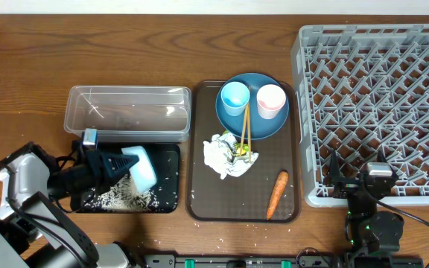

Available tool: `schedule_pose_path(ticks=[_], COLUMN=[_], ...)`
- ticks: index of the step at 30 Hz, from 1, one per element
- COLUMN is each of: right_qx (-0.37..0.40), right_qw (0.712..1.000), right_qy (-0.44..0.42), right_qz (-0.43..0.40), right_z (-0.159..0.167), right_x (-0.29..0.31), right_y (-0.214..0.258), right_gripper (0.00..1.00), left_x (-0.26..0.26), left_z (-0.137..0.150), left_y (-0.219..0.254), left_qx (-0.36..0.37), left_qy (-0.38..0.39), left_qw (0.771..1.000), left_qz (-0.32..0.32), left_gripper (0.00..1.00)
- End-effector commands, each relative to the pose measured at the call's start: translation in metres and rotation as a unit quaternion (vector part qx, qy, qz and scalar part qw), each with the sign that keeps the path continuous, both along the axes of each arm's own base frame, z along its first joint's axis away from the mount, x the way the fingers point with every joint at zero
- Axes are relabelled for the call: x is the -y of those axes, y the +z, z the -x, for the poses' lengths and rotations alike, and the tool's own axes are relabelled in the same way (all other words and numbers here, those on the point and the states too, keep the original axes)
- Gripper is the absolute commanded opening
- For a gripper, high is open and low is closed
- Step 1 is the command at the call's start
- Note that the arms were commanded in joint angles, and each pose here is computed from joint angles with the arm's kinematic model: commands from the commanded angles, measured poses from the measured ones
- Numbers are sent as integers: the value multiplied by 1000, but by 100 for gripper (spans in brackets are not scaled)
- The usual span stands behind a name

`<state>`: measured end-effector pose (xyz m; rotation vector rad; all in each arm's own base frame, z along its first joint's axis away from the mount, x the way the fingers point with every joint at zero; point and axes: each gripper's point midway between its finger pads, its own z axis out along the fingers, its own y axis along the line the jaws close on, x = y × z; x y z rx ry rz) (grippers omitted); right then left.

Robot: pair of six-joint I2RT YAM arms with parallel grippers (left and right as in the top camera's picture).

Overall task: Sort waste into correct bins and load items into the dishwasher rack
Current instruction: 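Carry the bowl over the black tray and tip rice out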

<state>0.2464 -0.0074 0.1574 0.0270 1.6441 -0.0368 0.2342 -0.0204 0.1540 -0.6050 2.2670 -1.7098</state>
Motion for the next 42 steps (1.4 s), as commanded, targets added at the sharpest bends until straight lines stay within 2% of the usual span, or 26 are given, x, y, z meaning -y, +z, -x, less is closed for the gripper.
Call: schedule_pose_path(ticks=[1, 12, 17, 20, 23, 26, 30, 33, 41, 42], right_qx=[-3, -3, -3, -3, -3, -3, -3, -3, -3, -3], right_qw=[1000, 1000, 1000, 1000, 1000, 1000, 1000, 1000, 1000, 1000], right_qy=[6, 6, 6, 6, 6, 6, 6, 5, 6, 6], right_qz=[2, 2, 2, 2, 2, 2, 2, 2, 2, 2], right_z=[0, 0, 0, 0, 0, 0, 0, 0, 0, 0], right_x=[-3, -3, -3, -3, -3, -3, -3, -3, -3, -3], right_y=[-2, -2, -2, -2, -2, -2, -2, -2, -2, -2], right_gripper=[99, 99, 99, 99, 99, 99, 99, 99, 99, 99], left_x=[-3, -2, -7, -6, -9, -8, -13, -11, -10, -10], left_z=[-8, -11, -13, -9, -12, -8, -13, -10, -10, -9], left_y=[13, 27, 25, 27, 25, 28, 28, 32, 35, 37], left_qx=[37, 32, 83, 58, 87, 60, 100, 61, 88, 72], left_qy=[25, 43, 37, 42, 40, 45, 49, 59, 55, 59], left_qw=[999, 997, 996, 997, 995, 996, 994, 995, 994, 994], left_qz=[25, 58, 26, 40, 21, 39, 22, 50, 40, 51], left_gripper=[6, 6, 6, 6, 6, 6, 6, 6, 6, 6])
